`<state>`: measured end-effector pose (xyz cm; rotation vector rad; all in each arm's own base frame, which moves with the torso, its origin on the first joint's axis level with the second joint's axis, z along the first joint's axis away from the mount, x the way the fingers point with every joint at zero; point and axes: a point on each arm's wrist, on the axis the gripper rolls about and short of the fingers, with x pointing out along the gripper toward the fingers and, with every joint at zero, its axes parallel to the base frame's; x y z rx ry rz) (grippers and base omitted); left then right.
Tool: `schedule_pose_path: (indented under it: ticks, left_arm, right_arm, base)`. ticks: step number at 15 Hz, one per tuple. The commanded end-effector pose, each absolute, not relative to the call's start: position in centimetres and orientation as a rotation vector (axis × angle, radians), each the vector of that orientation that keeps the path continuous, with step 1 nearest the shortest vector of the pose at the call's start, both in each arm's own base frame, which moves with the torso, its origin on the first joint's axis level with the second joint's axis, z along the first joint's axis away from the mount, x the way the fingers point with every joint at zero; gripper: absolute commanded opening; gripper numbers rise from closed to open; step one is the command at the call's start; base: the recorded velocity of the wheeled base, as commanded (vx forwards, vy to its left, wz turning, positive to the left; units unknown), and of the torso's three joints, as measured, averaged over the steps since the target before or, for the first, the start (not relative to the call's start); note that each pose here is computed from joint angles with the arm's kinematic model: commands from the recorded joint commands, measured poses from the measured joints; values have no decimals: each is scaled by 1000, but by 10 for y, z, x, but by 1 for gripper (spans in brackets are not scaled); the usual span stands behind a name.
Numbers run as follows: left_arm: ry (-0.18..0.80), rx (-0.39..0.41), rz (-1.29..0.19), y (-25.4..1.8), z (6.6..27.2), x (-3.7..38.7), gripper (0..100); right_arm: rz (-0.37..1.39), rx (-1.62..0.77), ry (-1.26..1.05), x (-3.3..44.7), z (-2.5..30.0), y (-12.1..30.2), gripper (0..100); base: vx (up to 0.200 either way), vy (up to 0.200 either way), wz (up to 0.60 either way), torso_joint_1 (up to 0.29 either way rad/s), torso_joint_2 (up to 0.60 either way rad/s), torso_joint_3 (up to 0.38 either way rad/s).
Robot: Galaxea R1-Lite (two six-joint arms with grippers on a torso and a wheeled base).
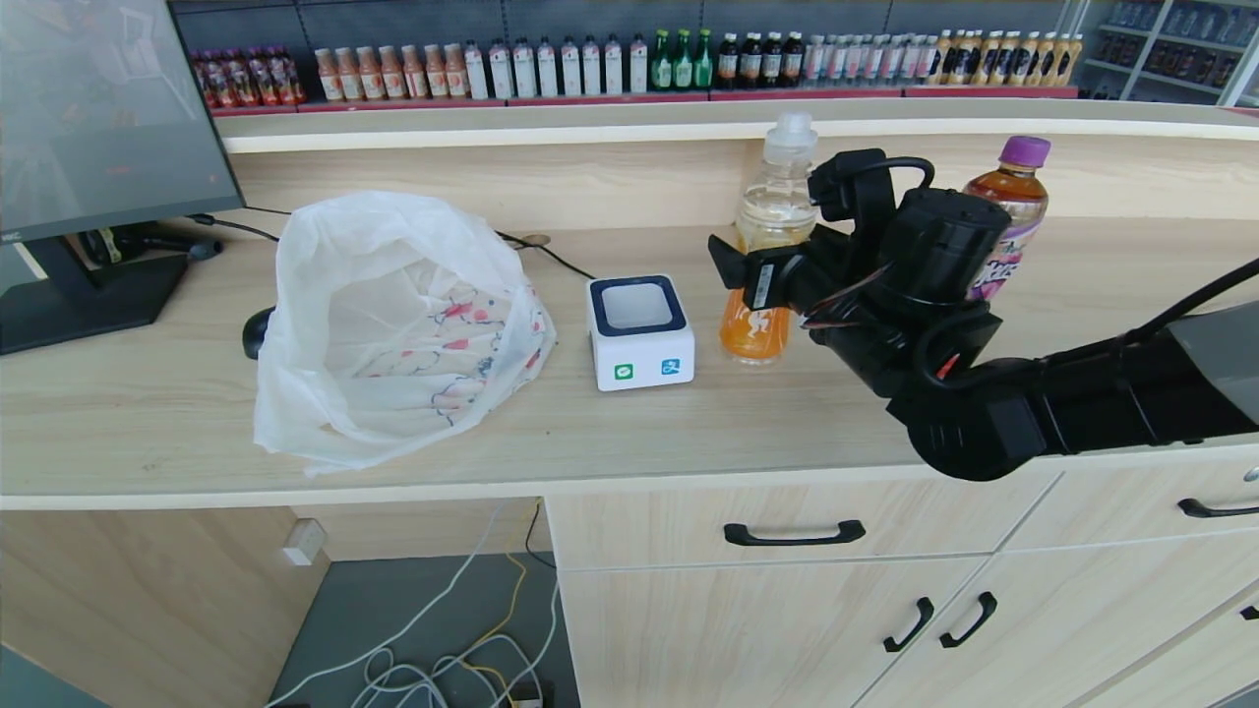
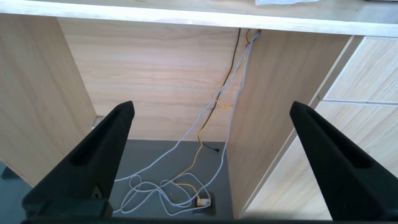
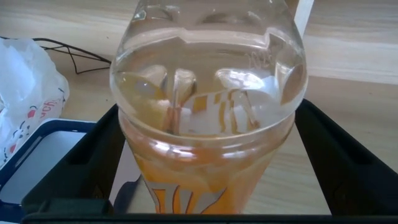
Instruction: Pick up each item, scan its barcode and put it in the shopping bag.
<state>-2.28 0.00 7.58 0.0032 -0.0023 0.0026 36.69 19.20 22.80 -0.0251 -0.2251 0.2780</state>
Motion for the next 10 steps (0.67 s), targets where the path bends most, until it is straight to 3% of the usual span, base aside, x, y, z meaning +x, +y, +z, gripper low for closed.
schedule_pose_path:
  ticks: [1,9,10]
  left_arm:
    - [-3,3,3,0,76,-23,100]
    - [-3,3,3,0,76,-23,100]
    - [-3,3,3,0,76,-23,100]
  right_arm:
    - [277,-24,-229,367,229,192,100]
    - [273,-33,-245,373,231,194,100]
    - [273,-33,-245,373,231,194,0]
  base:
    - [0,0,0,0,0,0]
    - [0,0,0,0,0,0]
    - [0,0,0,0,0,0]
